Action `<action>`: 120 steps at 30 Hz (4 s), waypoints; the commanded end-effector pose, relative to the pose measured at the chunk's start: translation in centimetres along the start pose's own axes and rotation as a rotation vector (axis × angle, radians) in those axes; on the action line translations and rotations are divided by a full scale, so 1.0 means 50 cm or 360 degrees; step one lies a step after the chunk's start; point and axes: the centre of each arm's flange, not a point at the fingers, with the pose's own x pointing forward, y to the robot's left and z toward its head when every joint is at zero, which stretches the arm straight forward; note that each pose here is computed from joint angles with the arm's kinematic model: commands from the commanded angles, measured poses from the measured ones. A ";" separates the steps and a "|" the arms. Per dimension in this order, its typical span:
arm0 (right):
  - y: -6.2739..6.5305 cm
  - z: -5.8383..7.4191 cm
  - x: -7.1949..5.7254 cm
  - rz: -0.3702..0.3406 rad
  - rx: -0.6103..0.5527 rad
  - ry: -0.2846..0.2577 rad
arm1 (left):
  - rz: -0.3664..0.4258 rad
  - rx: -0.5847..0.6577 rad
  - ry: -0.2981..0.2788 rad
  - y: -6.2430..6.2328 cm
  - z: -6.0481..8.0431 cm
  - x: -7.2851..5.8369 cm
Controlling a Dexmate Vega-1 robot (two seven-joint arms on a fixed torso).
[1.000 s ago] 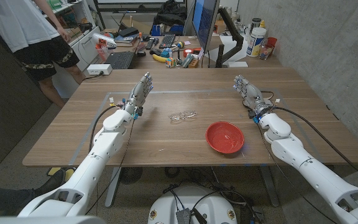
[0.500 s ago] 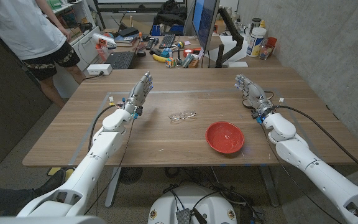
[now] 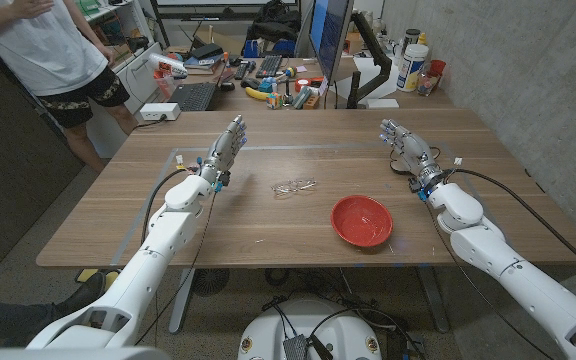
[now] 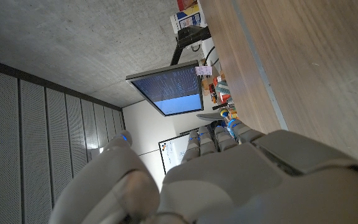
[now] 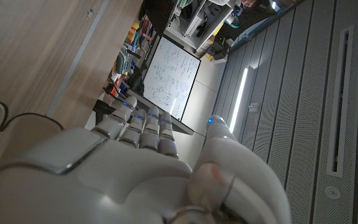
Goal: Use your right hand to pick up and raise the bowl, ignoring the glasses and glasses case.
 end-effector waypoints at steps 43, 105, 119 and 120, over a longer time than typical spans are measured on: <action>-0.002 0.039 -0.086 0.0112 -0.0201 -0.0166 | -0.0030 0.0011 0.0006 -0.024 0.009 0.009; -0.010 0.060 -0.179 0.0205 -0.0430 -0.0226 | -0.0046 0.0054 0.0025 -0.047 0.019 -0.001; -0.001 0.066 -0.183 0.0232 -0.0495 -0.0251 | -0.0044 0.0067 0.0029 -0.041 0.023 0.002; 0.001 0.066 -0.182 0.0237 -0.0497 -0.0248 | -0.0044 0.0067 0.0030 -0.041 0.023 0.003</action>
